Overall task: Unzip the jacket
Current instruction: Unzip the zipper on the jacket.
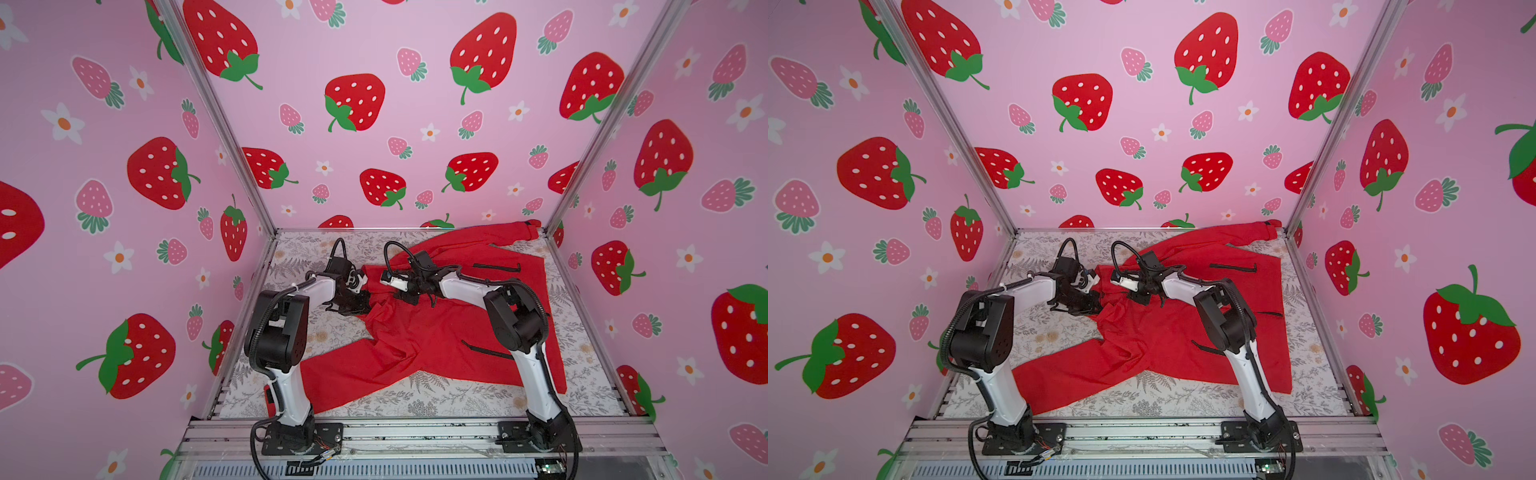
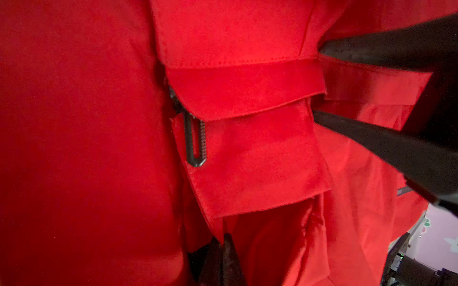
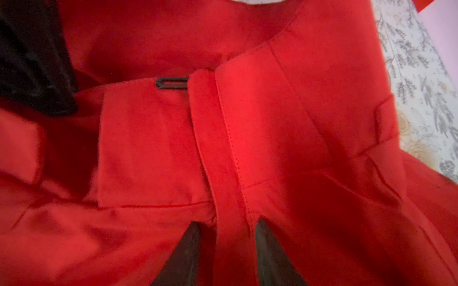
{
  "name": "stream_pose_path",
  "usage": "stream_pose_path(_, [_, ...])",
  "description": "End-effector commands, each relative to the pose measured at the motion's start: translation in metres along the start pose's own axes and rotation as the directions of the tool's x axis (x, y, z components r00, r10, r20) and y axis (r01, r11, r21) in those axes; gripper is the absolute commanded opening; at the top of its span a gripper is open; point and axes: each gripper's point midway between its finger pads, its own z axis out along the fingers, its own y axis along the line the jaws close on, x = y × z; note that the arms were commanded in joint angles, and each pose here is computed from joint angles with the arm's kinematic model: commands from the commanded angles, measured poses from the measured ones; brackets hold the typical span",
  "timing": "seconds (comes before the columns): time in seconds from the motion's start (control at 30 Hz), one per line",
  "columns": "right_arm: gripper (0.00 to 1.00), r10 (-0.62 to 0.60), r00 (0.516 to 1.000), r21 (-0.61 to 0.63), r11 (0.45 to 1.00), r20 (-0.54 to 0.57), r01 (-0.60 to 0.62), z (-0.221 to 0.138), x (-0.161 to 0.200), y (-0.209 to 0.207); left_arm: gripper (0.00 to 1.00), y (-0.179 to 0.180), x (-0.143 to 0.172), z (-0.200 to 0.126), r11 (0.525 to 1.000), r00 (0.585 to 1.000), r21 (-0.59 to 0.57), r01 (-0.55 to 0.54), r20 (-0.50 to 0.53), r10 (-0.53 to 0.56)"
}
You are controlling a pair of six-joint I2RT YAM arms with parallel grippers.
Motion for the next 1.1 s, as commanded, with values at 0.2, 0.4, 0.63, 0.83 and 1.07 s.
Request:
stream_pose_path(0.2, [0.08,0.028,0.999,0.019,0.999,0.028,-0.028,0.001,-0.011,-0.014,0.00,0.011,0.011,0.002,0.998,0.999,-0.052,0.024,-0.034,-0.025])
stream_pose_path(0.4, [0.00,0.056,0.995,-0.049,0.997,0.077,-0.052,-0.008,-0.013,-0.005,0.00,0.012,0.008,-0.002,0.997,0.999,-0.069,0.023,-0.022,-0.025])
stream_pose_path(0.63, [0.00,0.088,0.991,-0.083,0.993,0.102,-0.079,-0.021,-0.019,0.000,0.21,0.007,-0.001,-0.022,0.998,0.999,-0.048,0.033,0.013,-0.032])
stream_pose_path(0.83, [0.00,0.169,0.972,-0.032,0.986,0.164,-0.166,-0.047,-0.036,-0.014,0.50,-0.003,-0.013,-0.049,0.997,0.994,0.058,0.049,0.098,-0.055])
stream_pose_path(1.07, [0.00,0.244,0.940,-0.036,0.969,0.239,-0.243,-0.072,-0.053,-0.023,0.58,-0.010,-0.040,-0.095,0.992,0.967,0.126,-0.024,0.254,-0.009])
